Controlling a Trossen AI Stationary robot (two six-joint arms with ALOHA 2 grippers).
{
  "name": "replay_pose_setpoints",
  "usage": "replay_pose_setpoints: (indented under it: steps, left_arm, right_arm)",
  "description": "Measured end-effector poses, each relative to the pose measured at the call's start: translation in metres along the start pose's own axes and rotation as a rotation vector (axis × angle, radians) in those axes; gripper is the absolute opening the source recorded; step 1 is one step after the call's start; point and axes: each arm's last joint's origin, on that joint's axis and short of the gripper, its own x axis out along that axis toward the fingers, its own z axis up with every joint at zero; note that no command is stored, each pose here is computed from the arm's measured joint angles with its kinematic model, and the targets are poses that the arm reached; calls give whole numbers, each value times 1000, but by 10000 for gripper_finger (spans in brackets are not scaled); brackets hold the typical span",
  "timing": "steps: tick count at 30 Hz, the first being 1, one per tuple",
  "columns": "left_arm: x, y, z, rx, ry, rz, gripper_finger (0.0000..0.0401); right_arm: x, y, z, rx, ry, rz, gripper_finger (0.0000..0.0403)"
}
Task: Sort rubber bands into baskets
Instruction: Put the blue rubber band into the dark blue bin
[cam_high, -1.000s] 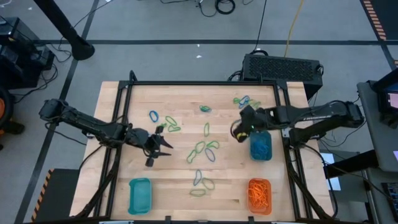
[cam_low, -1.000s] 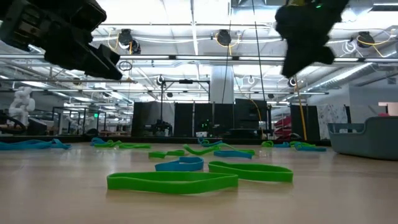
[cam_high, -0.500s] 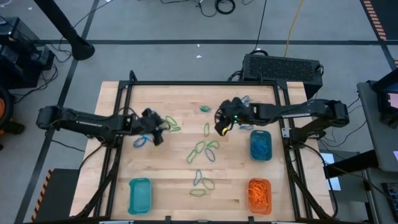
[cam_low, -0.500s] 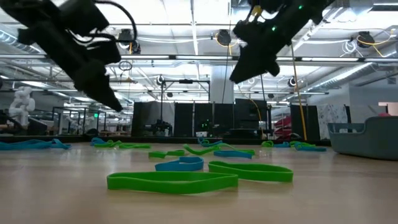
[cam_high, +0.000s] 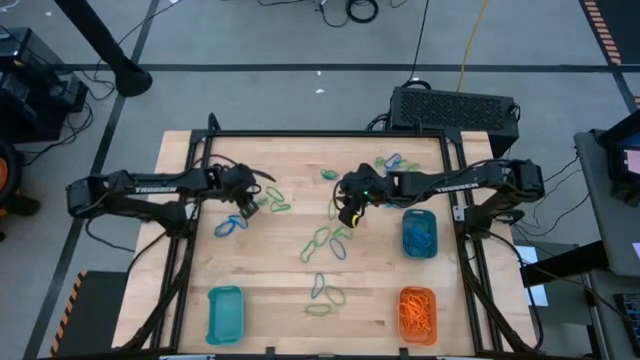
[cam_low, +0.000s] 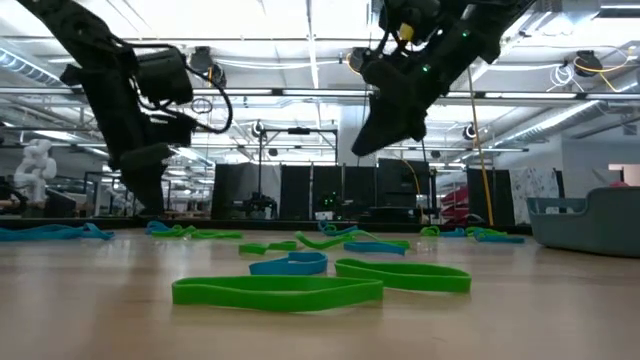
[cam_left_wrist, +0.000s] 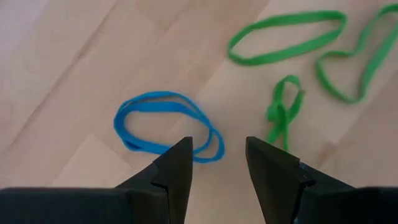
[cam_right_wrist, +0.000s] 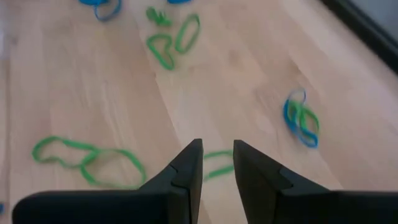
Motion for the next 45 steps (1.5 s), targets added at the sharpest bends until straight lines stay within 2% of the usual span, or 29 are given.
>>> replay_pose_setpoints:
  steps: [4, 18, 25, 32, 41, 43, 45]
  left_arm:
    - [9, 2, -1, -8, 48, 15, 157]
    - [26, -1, 0, 15, 100, 24, 153]
    - [24, 0, 0, 21, 95, 23, 97]
    - [20, 1, 1, 20, 71, 42, 12]
    - [0, 2, 5, 2, -45, 10, 12]
    - [-9, 2, 6, -5, -89, -37, 12]
    - [-18, 1, 7, 3, -131, -128, 12]
  right_arm:
    - [-1, 1, 5, -58, -51, 11, 82]
    - [-1, 2, 7, -85, -70, 13, 82]
    - [-1, 2, 7, -83, -69, 12, 82]
    - [-1, 1, 7, -58, -68, 13, 82]
    - [-2, 7, 7, -63, -80, 28, 82]
    - [-2, 10, 6, -77, -84, 37, 82]
    - [-3, 15, 8, -100, -107, 50, 82]
